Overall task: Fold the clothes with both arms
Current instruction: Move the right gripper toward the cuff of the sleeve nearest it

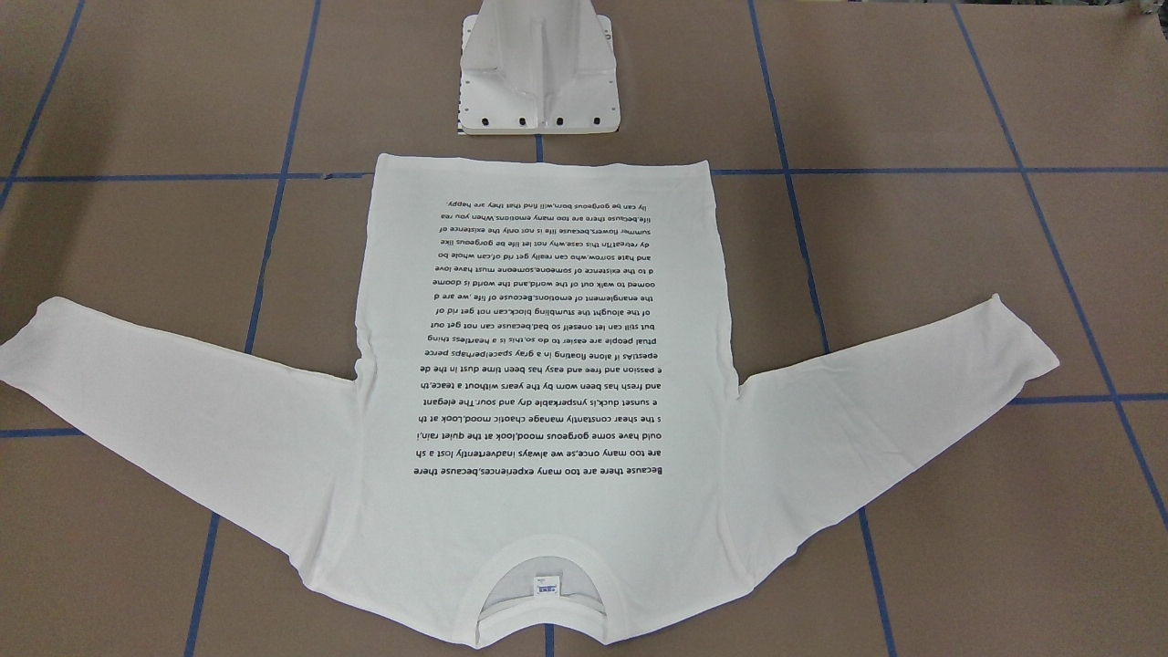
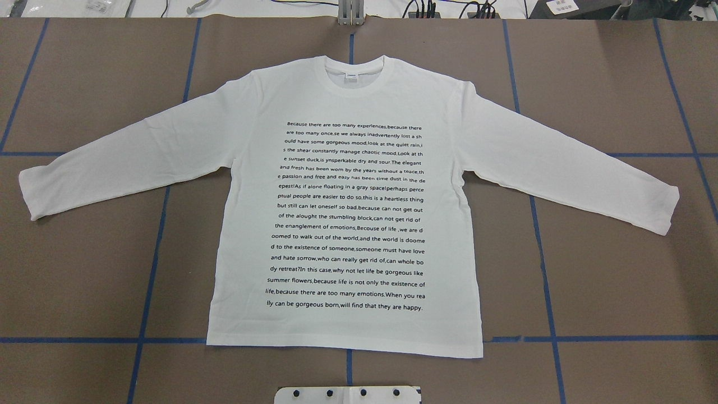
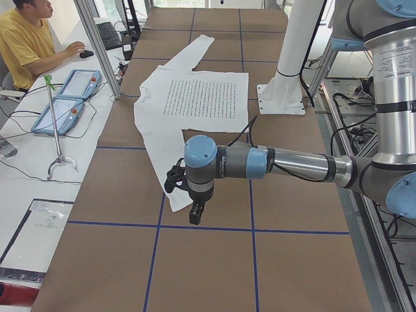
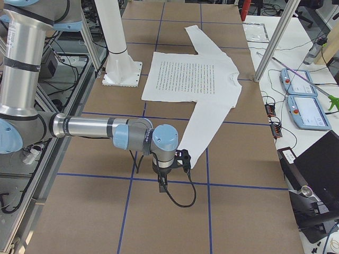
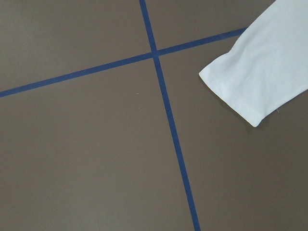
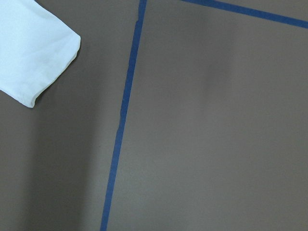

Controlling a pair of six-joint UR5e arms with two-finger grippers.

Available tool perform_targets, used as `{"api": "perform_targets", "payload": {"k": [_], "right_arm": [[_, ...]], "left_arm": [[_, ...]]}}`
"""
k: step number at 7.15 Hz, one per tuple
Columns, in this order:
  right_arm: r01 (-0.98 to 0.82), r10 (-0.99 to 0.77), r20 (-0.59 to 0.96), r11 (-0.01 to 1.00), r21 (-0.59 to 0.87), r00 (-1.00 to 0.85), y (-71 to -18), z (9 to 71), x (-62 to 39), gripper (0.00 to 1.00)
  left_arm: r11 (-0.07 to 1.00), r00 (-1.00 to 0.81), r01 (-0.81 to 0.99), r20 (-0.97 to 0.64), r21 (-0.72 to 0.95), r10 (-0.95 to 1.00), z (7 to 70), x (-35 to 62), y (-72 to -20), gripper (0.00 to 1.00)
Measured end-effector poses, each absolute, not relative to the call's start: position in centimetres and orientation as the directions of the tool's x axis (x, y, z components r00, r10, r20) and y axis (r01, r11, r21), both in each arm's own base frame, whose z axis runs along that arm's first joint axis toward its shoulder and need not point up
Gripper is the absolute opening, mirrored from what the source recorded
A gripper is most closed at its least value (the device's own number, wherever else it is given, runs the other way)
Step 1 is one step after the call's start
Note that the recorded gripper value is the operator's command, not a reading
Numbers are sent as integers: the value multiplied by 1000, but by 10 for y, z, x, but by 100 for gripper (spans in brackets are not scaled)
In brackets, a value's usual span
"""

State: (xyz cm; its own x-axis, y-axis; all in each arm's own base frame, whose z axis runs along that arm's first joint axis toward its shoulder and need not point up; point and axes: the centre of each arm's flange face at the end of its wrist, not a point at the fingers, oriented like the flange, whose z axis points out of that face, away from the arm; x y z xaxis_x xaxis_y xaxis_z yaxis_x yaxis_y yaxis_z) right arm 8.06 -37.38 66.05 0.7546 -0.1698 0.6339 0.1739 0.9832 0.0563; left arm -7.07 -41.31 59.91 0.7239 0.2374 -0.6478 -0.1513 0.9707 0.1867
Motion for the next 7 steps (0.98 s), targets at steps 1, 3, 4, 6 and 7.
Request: {"api": "perform_targets", "payload": {"k": [1, 3, 4, 6, 7], "right_arm": [[174, -170, 634, 983, 57, 755, -374, 660, 81, 100], [174, -186, 629, 981, 82, 755, -378, 648, 81, 100], [172, -205, 624, 979, 114, 754, -387, 634, 81, 100], [169, -276, 606, 959, 228, 746, -432, 583, 80, 100], [167, -312, 589, 943, 289, 745, -460, 556, 80, 100]], "left_arm": [[969, 724, -151, -646, 196, 244, 594, -71, -413, 100], [957, 725, -151, -630, 249, 279, 567, -71, -412, 100], [948, 726, -151, -619, 281, 299, 555, -71, -413, 100], [908, 731, -136, -579, 396, 362, 524, -72, -429, 100], [879, 731, -132, -553, 459, 399, 508, -73, -441, 100]]}}
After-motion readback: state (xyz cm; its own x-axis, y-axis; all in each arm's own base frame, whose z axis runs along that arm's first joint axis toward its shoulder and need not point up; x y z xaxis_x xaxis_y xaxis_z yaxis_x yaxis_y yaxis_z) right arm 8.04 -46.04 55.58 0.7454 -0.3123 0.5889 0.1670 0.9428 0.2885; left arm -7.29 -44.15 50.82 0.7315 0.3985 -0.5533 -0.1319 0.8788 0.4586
